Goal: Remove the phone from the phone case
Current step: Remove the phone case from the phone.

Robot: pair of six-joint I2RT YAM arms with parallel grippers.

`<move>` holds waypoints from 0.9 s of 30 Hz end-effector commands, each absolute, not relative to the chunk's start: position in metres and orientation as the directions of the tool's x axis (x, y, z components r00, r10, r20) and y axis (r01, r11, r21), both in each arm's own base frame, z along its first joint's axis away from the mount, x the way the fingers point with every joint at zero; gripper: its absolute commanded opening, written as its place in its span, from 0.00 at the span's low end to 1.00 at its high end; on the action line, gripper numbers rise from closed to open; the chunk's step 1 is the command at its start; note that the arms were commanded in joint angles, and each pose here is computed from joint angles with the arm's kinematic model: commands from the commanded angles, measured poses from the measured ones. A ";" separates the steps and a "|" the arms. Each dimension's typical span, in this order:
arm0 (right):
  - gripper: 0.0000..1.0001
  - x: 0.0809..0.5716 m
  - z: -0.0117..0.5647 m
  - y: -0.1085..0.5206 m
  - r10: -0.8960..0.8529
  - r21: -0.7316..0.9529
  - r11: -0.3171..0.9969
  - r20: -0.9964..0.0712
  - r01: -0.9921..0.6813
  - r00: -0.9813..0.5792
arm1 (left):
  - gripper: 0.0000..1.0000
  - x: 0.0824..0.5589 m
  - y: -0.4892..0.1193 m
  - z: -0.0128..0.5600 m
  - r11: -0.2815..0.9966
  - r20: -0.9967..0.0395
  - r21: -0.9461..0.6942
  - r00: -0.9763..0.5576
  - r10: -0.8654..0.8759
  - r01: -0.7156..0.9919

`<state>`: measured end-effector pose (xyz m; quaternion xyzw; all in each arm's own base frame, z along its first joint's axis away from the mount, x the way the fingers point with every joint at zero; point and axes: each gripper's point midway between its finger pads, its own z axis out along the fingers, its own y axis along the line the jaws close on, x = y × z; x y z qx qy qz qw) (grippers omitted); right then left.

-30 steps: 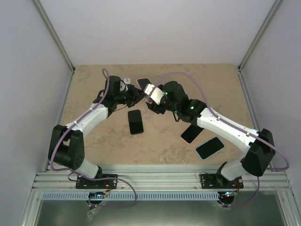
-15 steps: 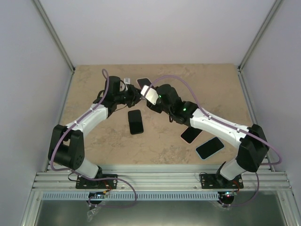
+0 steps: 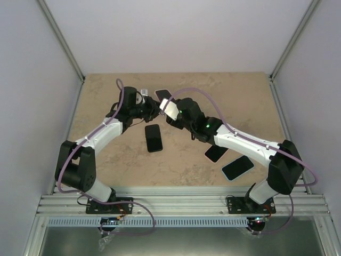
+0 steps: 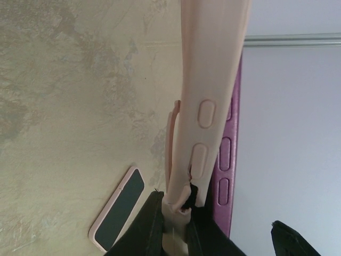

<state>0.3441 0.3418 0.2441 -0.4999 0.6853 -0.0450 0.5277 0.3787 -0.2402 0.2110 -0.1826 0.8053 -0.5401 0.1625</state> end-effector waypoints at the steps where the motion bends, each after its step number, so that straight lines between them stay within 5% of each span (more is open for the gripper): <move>1: 0.59 0.350 0.228 0.334 -0.765 -0.615 0.497 -0.644 -0.612 0.026 | 0.00 0.382 -0.243 0.237 0.300 -0.108 -0.953 -0.883 -0.457 -0.039; 9: 0.39 0.364 0.238 0.323 -0.785 -0.691 0.519 -0.618 -0.502 0.039 | 0.00 0.378 -0.245 0.240 0.275 -0.096 -0.961 -0.888 -0.449 -0.035; 23: 0.38 0.370 0.238 0.310 -0.846 -0.816 0.474 -0.527 -0.332 0.086 | 0.00 0.374 -0.247 0.235 0.252 -0.068 -0.966 -0.897 -0.436 -0.050; 27: 0.28 0.371 0.241 0.309 -0.856 -0.831 0.459 -0.508 -0.313 0.093 | 0.00 0.373 -0.248 0.234 0.249 -0.065 -0.967 -0.899 -0.432 -0.050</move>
